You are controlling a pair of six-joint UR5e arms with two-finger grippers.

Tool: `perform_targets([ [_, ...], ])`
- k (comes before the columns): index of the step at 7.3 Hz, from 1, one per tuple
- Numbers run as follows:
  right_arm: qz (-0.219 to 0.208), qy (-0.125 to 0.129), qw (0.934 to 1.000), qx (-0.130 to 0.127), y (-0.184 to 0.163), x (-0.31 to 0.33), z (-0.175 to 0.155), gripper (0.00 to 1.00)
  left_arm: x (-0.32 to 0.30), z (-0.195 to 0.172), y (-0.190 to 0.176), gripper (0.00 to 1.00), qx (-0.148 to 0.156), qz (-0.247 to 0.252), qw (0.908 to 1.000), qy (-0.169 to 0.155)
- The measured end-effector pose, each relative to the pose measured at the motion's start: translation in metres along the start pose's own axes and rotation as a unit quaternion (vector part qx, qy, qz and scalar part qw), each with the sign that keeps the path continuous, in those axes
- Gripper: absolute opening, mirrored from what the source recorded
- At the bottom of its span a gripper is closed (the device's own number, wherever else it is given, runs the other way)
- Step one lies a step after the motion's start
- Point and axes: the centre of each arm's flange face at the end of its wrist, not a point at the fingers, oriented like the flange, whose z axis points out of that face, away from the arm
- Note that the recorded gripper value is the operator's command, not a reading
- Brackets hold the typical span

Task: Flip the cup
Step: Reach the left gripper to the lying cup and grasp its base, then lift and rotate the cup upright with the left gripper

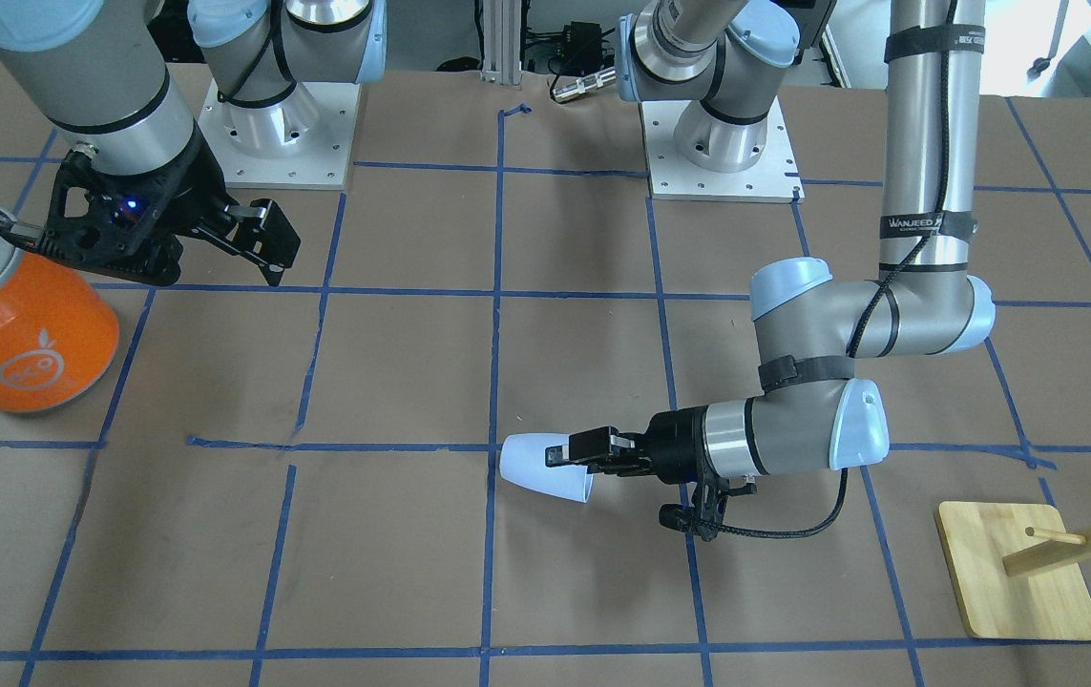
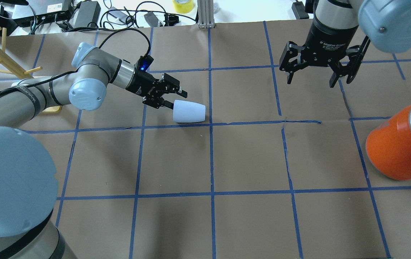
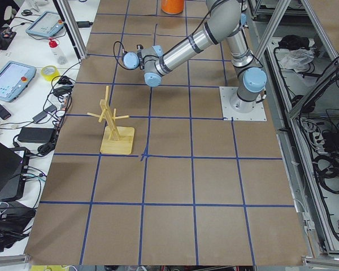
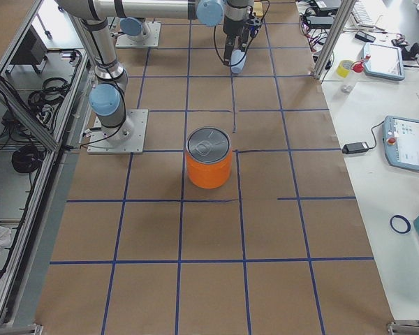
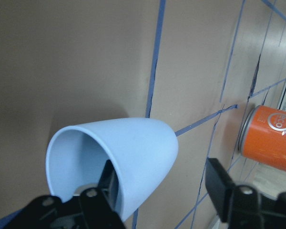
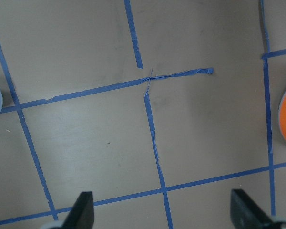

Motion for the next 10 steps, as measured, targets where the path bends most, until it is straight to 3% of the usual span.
perform_targets([
  [1, 0.0, 0.0, 1.0, 0.0, 0.0, 0.0, 0.0, 1.0, -0.001, 0.002, 0.001, 0.13, -0.001, -0.002, 1.0, 0.005],
  [2, 0.0, 0.0, 1.0, 0.0, 0.0, 0.0, 0.0, 1.0, -0.001, 0.003, 0.001, 0.0, -0.002, -0.002, 1.0, 0.006],
  [6, 0.0, 0.0, 1.0, 0.001, 0.0, 0.0, 0.0, 1.0, 0.016, -0.009, 0.003, 0.0, 0.007, -0.005, 0.9999, -0.01],
  [7, 0.0, 0.0, 1.0, 0.0, 0.0, 0.0, 0.0, 1.0, 0.032, -0.021, 0.005, 0.0, 0.017, -0.004, 0.9993, -0.033],
  [8, 0.0, -0.001, 1.0, 0.0, -0.001, 0.0, 0.001, 1.0, 0.05, -0.039, 0.006, 0.0, 0.033, 0.006, 0.996, -0.083],
  [9, 0.0, -0.001, 1.0, 0.0, -0.001, 0.0, 0.001, 1.0, 0.064, -0.057, 0.01, 0.0, 0.048, 0.017, 0.9867, -0.154],
  [10, 0.0, 0.0, 1.0, -0.001, -0.001, 0.0, 0.001, 1.0, 0.073, -0.073, 0.014, 0.0, 0.062, 0.03, 0.9708, -0.23],
])
